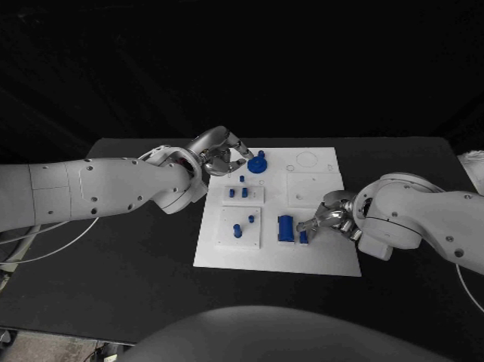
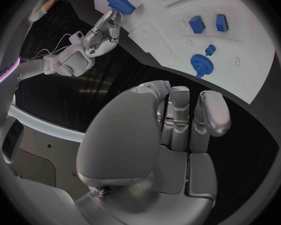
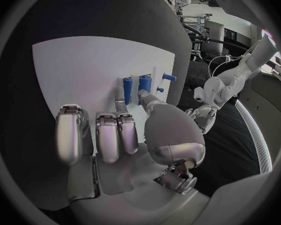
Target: Assemble the parts on the task board
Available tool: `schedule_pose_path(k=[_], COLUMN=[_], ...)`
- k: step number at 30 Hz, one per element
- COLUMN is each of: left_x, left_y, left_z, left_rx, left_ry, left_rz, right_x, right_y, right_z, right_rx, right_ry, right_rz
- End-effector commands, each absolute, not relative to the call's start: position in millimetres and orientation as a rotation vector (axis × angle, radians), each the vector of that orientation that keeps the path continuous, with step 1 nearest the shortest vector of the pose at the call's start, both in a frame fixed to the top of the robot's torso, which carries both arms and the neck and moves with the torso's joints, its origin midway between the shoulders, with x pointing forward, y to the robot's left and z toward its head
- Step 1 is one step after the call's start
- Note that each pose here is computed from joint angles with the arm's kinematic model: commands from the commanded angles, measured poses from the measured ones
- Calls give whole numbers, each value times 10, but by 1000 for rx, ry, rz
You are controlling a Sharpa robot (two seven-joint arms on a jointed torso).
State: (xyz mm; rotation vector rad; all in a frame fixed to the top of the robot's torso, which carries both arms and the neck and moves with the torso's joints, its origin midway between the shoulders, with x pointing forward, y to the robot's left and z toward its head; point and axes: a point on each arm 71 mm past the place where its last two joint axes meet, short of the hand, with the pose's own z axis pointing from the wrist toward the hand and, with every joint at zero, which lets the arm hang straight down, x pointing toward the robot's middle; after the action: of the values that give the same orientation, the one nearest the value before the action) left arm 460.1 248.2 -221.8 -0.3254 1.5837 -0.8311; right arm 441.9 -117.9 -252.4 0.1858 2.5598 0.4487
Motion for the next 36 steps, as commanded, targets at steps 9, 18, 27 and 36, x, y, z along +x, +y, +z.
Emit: schedule_pose_path(k=[9, 18, 27, 36], left_x=[4593, 4567, 4562, 4553], left_y=[2458, 2469, 2473, 2471], left_z=[-2224, -2188, -2181, -2183], left_rx=[-321, -305, -299, -298], left_ry=[1593, 1552, 1539, 1539], left_rz=[-845, -864, -869, -873], right_x=[4362, 4246, 4004, 3891], right_y=[-1294, -1488, -1553, -1522], right_z=[-2457, -2268, -2184, -2387], right_rx=[240, 162, -118, -195], right_ry=[2454, 2152, 1849, 1802], right_rz=[594, 803, 861, 850])
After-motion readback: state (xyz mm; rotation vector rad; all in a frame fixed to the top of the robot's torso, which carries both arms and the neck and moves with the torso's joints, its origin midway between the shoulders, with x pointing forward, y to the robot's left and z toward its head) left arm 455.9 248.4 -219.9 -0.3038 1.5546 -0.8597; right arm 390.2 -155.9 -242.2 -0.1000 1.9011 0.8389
